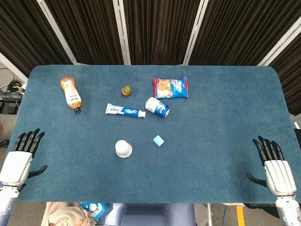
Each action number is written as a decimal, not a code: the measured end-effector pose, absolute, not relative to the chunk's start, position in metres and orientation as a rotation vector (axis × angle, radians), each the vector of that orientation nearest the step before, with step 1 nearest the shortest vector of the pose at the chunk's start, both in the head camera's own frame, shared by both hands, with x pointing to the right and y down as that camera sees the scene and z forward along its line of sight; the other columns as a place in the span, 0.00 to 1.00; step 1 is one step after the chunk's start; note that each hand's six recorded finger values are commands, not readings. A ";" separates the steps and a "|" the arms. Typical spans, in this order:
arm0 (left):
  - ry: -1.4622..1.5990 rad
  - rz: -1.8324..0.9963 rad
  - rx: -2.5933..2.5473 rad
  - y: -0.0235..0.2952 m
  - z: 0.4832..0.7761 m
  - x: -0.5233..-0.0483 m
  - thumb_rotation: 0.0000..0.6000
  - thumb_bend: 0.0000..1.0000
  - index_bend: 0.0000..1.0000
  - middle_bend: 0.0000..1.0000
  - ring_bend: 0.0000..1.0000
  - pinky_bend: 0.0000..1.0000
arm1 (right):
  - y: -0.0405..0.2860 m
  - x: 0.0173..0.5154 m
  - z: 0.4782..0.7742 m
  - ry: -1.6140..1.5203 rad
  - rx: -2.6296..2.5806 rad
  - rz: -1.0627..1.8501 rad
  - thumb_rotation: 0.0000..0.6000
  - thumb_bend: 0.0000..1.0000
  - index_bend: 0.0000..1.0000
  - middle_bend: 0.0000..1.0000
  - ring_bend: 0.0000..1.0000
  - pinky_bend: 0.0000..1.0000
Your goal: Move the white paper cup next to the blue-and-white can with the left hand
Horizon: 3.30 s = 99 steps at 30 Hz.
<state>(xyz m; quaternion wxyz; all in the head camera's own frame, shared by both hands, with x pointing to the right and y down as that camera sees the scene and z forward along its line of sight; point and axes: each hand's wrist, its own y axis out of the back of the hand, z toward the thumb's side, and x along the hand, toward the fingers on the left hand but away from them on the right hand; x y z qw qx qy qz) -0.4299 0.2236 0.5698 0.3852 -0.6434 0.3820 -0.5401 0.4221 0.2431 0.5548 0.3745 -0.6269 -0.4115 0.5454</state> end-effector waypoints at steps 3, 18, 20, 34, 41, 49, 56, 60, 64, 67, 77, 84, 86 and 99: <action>0.971 -1.373 -1.638 0.224 0.569 -0.429 1.00 0.00 0.00 0.00 0.00 0.00 | 0.243 0.423 0.555 -1.057 -1.605 1.397 1.00 0.07 0.00 0.00 0.00 0.00; 0.893 -1.319 -1.663 0.221 0.570 -0.415 1.00 0.00 0.00 0.00 0.00 0.01 | 0.243 0.422 0.556 -1.057 -1.609 1.403 1.00 0.07 0.00 0.00 0.00 0.00; 0.844 -1.290 -1.675 0.217 0.570 -0.406 1.00 0.01 0.00 0.00 0.00 0.02 | 0.243 0.423 0.555 -1.059 -1.609 1.404 1.00 0.07 0.00 0.00 0.00 0.00; 0.587 -1.163 -1.865 0.172 0.587 -0.306 1.00 0.07 0.02 0.12 0.07 0.20 | 0.245 0.428 0.553 -1.071 -1.602 1.410 1.00 0.07 0.00 0.00 0.00 0.00; 0.511 -1.138 -1.906 0.154 0.598 -0.256 1.00 0.10 0.08 0.21 0.16 0.27 | 0.245 0.431 0.551 -1.083 -1.602 1.413 1.00 0.07 0.00 0.00 0.00 0.00; 0.433 -1.146 -1.939 0.153 0.614 -0.218 1.00 0.10 0.13 0.25 0.18 0.29 | 0.245 0.431 0.551 -1.088 -1.607 1.409 1.00 0.07 0.00 0.00 0.00 0.00; 0.379 -1.160 -1.934 0.156 0.627 -0.195 1.00 0.10 0.14 0.25 0.19 0.31 | 0.245 0.431 0.552 -1.088 -1.617 1.408 1.00 0.07 0.00 0.00 0.00 0.00; 0.372 -1.167 -1.923 0.155 0.633 -0.185 1.00 0.10 0.14 0.25 0.19 0.31 | 0.245 0.430 0.552 -1.088 -1.622 1.407 1.00 0.07 0.00 0.00 0.00 0.00; 0.376 -1.180 -1.914 0.153 0.639 -0.180 1.00 0.11 0.14 0.25 0.19 0.31 | 0.244 0.429 0.553 -1.088 -1.627 1.408 1.00 0.07 0.00 0.00 0.00 0.00; 0.377 -1.193 -1.912 0.153 0.643 -0.178 1.00 0.14 0.16 0.26 0.20 0.31 | 0.244 0.429 0.553 -1.090 -1.628 1.408 1.00 0.07 0.00 0.00 0.00 0.00; 0.366 -1.234 -1.898 0.153 0.653 -0.180 1.00 0.19 0.30 0.39 0.30 0.37 | 0.244 0.429 0.553 -1.092 -1.630 1.408 1.00 0.07 0.00 0.00 0.00 0.00; 0.384 -1.221 -1.902 0.152 0.652 -0.177 1.00 0.20 0.30 0.40 0.31 0.37 | 0.244 0.429 0.553 -1.089 -1.630 1.408 1.00 0.07 0.00 0.00 0.00 0.00; 0.388 -1.214 -1.904 0.152 0.651 -0.177 1.00 0.20 0.30 0.40 0.31 0.37 | 0.244 0.429 0.553 -1.090 -1.631 1.409 1.00 0.07 0.00 0.00 0.00 0.00; 0.497 -1.101 -1.932 0.136 0.623 -0.158 1.00 0.20 0.30 0.39 0.31 0.37 | 0.244 0.429 0.553 -1.092 -1.632 1.407 1.00 0.07 0.00 0.00 0.00 0.00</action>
